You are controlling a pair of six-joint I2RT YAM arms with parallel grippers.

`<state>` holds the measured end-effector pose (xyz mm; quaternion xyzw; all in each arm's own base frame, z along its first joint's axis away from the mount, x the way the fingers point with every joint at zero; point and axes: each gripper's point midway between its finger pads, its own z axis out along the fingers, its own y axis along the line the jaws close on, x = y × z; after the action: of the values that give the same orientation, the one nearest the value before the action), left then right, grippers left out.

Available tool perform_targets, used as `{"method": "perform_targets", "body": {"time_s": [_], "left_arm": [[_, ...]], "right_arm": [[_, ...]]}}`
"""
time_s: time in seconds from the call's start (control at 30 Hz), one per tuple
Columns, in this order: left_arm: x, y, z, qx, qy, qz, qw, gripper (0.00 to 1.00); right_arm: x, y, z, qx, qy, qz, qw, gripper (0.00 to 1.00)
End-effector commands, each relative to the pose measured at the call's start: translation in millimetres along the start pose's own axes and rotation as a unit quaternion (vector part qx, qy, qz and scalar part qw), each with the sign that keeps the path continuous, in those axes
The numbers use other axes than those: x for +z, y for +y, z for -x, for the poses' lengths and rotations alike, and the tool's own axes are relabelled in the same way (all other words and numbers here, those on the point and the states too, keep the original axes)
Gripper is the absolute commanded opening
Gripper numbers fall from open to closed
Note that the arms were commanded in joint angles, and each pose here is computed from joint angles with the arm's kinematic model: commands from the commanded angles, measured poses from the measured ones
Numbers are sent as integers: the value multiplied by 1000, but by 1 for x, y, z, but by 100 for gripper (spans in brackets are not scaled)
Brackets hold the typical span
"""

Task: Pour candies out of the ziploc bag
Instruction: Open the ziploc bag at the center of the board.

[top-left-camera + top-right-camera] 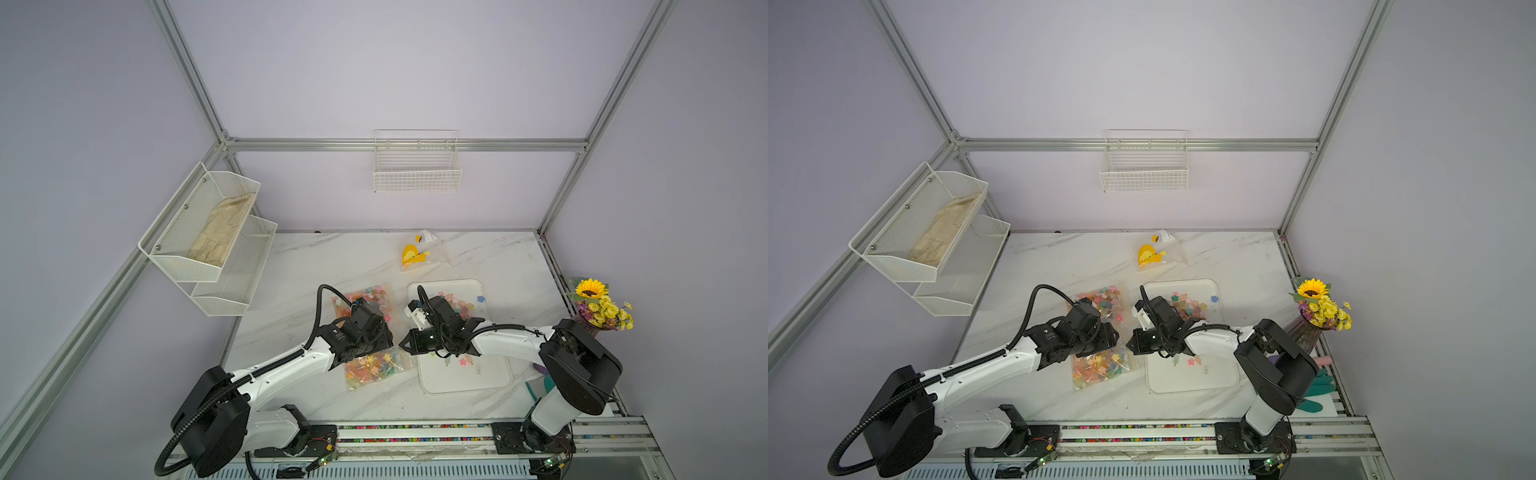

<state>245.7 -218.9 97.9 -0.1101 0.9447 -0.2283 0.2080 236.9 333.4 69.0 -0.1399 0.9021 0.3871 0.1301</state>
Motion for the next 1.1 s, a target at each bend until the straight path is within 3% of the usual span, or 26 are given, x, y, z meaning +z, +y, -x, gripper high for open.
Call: {"method": "perform_targets", "body": {"time_s": [0.0, 0.23, 0.47, 0.87, 1.07], "left_arm": [[-17, -41, 15, -6, 1, -58, 998, 68], [-14, -51, 7, -20, 38, -46, 998, 64], [-11, -44, -14, -36, 83, 8, 996, 55], [8, -36, -24, -47, 98, 40, 993, 44], [5, -45, -16, -41, 86, 27, 995, 46]], "right_arm": [[-1, 8, 7, -10, -14, 5, 1000, 0], [0, 6, 9, -11, -18, 0, 1000, 0], [1, 2, 15, -10, -31, -15, 999, 0], [-1, 7, 20, -14, -37, -6, 999, 0], [1, 7, 16, -16, -31, -3, 999, 0]]}}
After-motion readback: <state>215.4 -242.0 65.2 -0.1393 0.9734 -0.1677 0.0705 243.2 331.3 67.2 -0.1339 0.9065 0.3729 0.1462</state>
